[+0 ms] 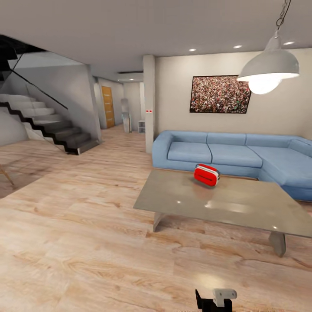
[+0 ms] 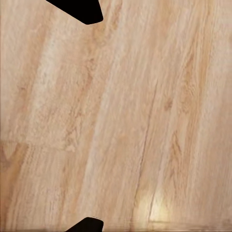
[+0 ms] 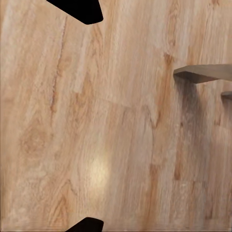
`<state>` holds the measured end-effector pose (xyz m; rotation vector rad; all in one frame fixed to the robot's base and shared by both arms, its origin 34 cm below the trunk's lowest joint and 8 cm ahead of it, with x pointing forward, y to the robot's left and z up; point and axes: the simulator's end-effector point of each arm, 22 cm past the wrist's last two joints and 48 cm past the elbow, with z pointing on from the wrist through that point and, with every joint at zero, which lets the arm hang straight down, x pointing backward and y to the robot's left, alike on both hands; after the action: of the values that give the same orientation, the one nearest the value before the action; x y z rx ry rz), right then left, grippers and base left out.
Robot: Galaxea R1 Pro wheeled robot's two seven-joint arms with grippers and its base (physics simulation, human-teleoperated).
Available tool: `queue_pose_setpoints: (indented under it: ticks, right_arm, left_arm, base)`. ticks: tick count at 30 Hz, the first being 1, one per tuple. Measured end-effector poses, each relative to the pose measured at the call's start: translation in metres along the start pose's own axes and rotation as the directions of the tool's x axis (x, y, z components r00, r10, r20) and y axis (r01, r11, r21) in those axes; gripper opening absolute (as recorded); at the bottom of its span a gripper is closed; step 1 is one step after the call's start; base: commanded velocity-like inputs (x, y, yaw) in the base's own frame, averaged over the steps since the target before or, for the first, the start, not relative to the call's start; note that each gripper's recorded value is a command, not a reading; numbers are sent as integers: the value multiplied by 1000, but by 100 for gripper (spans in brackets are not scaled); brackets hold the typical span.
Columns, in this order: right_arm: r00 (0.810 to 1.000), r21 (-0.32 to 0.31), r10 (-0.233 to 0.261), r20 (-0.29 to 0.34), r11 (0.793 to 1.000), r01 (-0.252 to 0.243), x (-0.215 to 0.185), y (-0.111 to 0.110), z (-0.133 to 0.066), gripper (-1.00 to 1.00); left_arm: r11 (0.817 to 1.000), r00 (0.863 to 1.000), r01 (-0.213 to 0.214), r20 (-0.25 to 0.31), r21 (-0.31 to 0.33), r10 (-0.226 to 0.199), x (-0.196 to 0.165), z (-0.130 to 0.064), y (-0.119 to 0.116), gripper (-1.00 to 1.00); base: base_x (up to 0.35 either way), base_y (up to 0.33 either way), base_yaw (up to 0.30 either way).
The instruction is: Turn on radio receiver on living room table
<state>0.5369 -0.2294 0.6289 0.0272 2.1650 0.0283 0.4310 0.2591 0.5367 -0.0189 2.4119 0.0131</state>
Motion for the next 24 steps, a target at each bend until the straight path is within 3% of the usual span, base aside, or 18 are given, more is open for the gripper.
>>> queue_pose_setpoints:
  ticks: [14,24]
  right_arm:
    - [1000,1,1,0,1000,-1,0,-1,0,100]
    - [1000,3,1,0,1000,-1,0,-1,0,100]
  left_arm:
    - [1000,1000,1,1,-1,-1,-1,0,1,100]
    - [1000,1000,1,2,-1,-1,-1,0,1,100]
  base:
    - [0,0,-255]
    - [0,0,-32]
